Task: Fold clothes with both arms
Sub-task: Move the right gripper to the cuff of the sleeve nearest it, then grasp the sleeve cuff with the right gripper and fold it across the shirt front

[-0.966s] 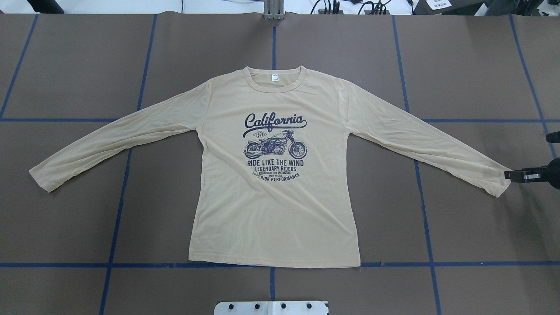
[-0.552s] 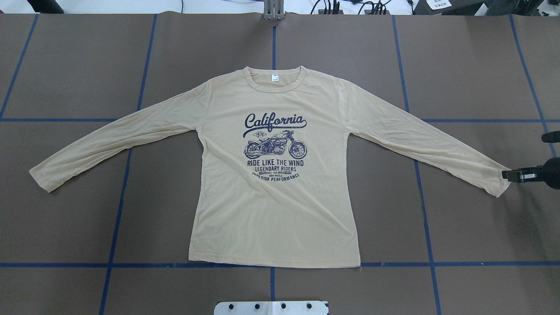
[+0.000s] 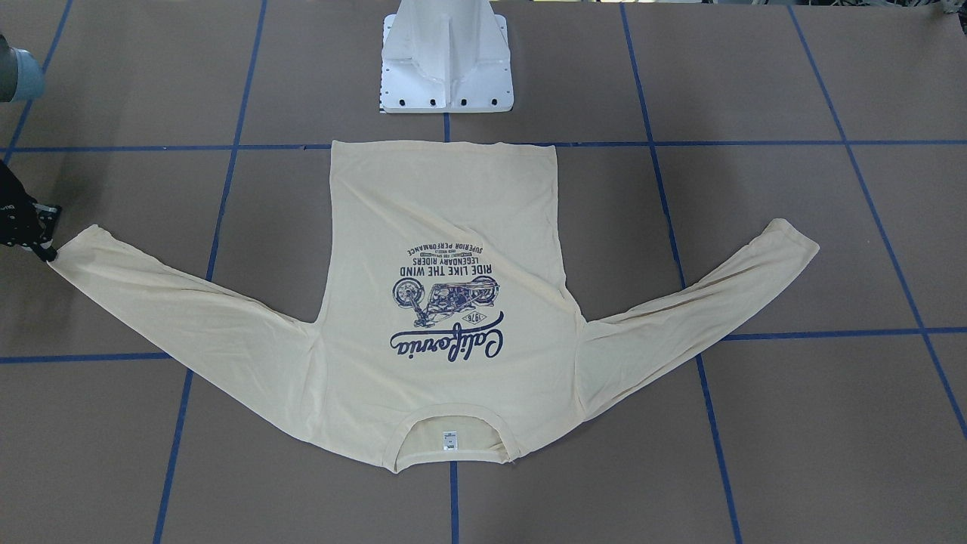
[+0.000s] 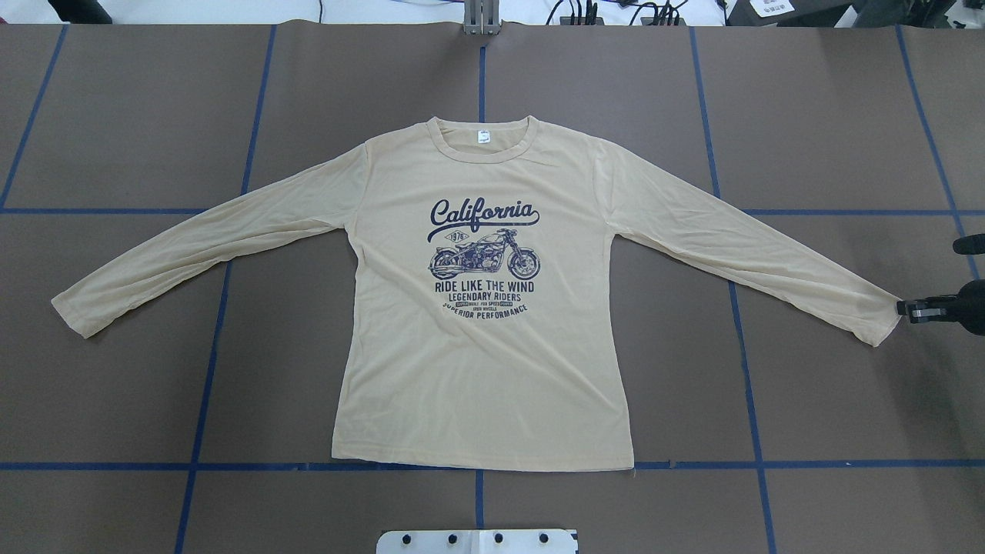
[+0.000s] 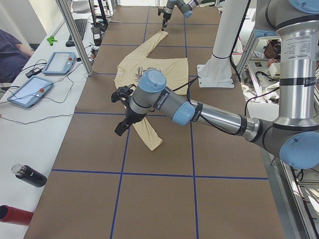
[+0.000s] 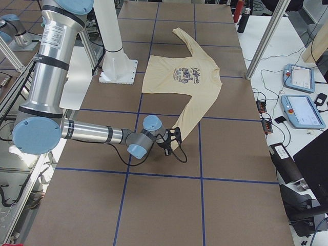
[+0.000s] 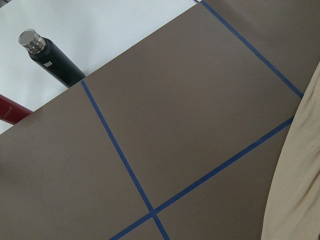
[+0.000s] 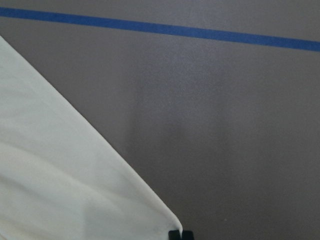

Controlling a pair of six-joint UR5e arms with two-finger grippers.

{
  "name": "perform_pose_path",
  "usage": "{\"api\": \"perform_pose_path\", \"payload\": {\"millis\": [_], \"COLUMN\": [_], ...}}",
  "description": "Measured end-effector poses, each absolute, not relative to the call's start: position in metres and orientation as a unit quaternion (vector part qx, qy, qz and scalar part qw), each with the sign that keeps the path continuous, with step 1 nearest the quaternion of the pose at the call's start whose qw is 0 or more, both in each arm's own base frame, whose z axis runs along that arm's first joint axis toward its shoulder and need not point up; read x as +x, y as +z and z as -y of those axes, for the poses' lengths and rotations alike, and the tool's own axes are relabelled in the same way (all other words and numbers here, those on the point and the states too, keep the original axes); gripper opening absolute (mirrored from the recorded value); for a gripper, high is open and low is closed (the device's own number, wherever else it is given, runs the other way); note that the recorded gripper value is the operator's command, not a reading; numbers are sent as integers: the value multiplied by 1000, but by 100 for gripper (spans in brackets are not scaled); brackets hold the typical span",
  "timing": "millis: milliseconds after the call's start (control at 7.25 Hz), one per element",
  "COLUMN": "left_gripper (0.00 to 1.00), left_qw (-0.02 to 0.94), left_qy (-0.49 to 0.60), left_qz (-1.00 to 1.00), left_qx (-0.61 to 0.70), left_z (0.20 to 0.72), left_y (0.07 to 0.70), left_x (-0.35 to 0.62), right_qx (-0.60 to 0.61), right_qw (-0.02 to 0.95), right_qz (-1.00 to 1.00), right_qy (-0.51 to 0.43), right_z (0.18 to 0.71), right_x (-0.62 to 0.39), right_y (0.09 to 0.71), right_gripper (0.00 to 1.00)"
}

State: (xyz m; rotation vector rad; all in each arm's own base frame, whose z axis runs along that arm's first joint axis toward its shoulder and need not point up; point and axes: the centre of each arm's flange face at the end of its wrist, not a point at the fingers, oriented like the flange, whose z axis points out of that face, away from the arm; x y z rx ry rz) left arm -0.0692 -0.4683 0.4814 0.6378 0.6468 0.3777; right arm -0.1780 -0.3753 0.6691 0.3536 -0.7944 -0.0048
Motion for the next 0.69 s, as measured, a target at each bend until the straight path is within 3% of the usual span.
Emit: {"api": "perform_pose_path", "payload": {"millis": [414, 690], "left_gripper": [100, 100], "left_qw": [882, 882], "left_qy": [181, 181], "left_qz": [-310, -311], "left_qx": [306, 304], "left_z": [467, 466], "left_y": [482, 483], "left_x": [-70, -69], "right_qx": [190, 188], "right_qw": [891, 885], "right_qz": [413, 424], "right_qy": [2, 31], "right_z": [396, 438], "right_x": [-178, -182], "right_y": [603, 503], "right_gripper": [0, 0]}}
